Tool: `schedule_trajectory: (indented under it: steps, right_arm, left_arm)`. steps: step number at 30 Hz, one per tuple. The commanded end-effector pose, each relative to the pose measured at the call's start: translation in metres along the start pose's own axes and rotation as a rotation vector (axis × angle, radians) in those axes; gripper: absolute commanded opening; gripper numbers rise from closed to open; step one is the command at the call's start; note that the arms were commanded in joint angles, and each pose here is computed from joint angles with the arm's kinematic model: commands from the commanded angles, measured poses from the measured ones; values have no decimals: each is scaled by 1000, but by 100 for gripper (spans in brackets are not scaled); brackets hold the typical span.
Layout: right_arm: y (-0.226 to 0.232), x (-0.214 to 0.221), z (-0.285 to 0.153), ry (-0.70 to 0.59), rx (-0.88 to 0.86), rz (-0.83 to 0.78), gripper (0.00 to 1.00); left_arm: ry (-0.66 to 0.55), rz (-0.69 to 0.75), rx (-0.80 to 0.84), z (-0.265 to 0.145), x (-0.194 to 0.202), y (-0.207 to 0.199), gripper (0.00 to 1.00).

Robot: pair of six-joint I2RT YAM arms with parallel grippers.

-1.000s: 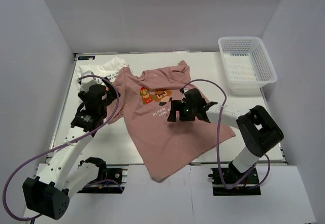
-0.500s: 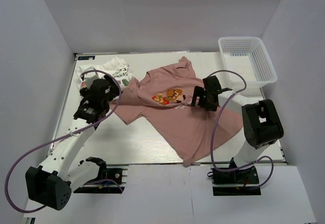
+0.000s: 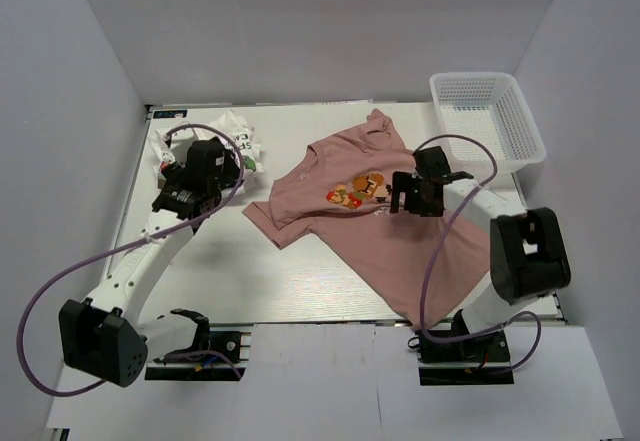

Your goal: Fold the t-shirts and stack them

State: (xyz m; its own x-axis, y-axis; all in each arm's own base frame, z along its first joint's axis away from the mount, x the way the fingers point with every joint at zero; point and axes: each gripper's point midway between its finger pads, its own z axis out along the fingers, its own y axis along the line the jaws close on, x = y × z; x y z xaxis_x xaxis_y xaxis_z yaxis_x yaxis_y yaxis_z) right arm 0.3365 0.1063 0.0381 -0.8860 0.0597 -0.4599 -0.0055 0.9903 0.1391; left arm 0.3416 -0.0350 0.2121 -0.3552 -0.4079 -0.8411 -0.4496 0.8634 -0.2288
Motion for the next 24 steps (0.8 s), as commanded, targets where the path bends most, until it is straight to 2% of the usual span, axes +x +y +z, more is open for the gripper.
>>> schedule_trajectory:
  steps: [1,5,9,12,13,15,20,24]
  right_arm:
    - [57,-11,-36,-125,-265,-163,90]
    - [75,-9,-57,-194,-348,-203,90]
    - [71,-1,-59,-208,-351,-204,90]
    - [66,-3,-56,-196,-314,-197,90]
    - [65,-2,-54,-188,-309,-193,90]
    - [66,-1,-51,-174,-308,-195,90]
    - [64,5,-41,-139,-294,-185,90]
    - [57,8,-37,-116,-259,-182,90]
  left_arm:
    - [-31,-28,-44,9,-23,-5,100]
    - [-25,-28,-166,38,-30,8,100]
    - [-2,-77,-334,70,-26,44,100]
    - [-18,-145,-341,93,-36,56,100]
    - [-17,-111,-330,102,-37,57,100]
    - [-31,-130,-297,119,-43,59,100]
    - [67,-127,-279,159,-26,71,100]
    - [213,-138,-338,195,16,98,100]
